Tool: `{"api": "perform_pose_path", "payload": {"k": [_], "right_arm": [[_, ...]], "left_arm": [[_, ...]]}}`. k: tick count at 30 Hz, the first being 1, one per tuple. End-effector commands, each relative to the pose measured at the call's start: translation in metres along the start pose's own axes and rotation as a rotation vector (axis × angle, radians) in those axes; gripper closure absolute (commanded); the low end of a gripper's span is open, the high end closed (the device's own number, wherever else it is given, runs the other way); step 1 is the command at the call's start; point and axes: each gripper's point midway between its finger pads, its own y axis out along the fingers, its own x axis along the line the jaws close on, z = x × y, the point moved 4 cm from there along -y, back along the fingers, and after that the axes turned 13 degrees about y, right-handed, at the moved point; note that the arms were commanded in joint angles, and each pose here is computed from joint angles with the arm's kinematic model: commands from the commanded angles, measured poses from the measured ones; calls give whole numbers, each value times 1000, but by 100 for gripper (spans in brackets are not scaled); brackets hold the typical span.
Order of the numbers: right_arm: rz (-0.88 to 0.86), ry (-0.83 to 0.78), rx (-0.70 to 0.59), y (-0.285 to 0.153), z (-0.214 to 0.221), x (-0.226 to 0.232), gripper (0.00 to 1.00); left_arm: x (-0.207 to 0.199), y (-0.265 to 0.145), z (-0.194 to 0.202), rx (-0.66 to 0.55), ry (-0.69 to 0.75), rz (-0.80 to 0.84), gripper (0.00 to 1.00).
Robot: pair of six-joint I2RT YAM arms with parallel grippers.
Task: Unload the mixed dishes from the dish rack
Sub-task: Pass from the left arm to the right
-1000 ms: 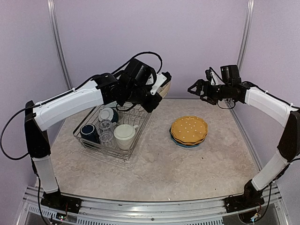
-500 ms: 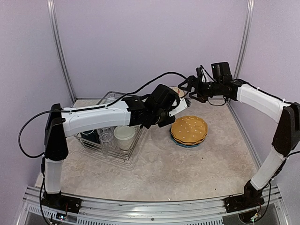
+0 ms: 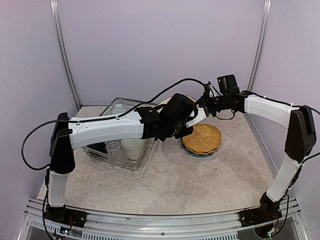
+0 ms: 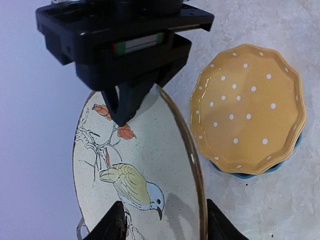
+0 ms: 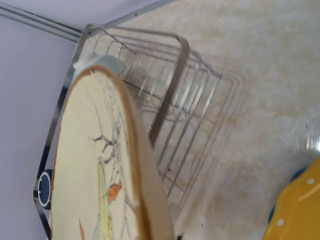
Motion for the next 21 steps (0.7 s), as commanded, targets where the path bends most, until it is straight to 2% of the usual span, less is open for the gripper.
{"api": "perform_pose_path", "payload": {"k": [1, 4, 10, 12, 16, 21], "right_arm": [[-138, -33, -55, -19, -14, 21, 100], [-154, -17, -68, -25, -20, 12, 100], [-85, -53, -55, -37, -21, -15, 100], [-34, -72, -53, -42, -17, -28, 100], [28, -57, -13, -51, -9, -56, 100], [136, -56, -33, -63, -9, -88, 100]], "left_arm": [[49, -23, 9, -21, -228, -39, 42], [56, -37, 19, -34, -328, 33, 24], [81, -73, 56, -96, -636, 178, 3], [90, -88, 74, -126, -737, 226, 1], [112, -97, 124, -108, -949, 246, 1], [123, -99, 186, -27, -1171, 271, 1]]}}
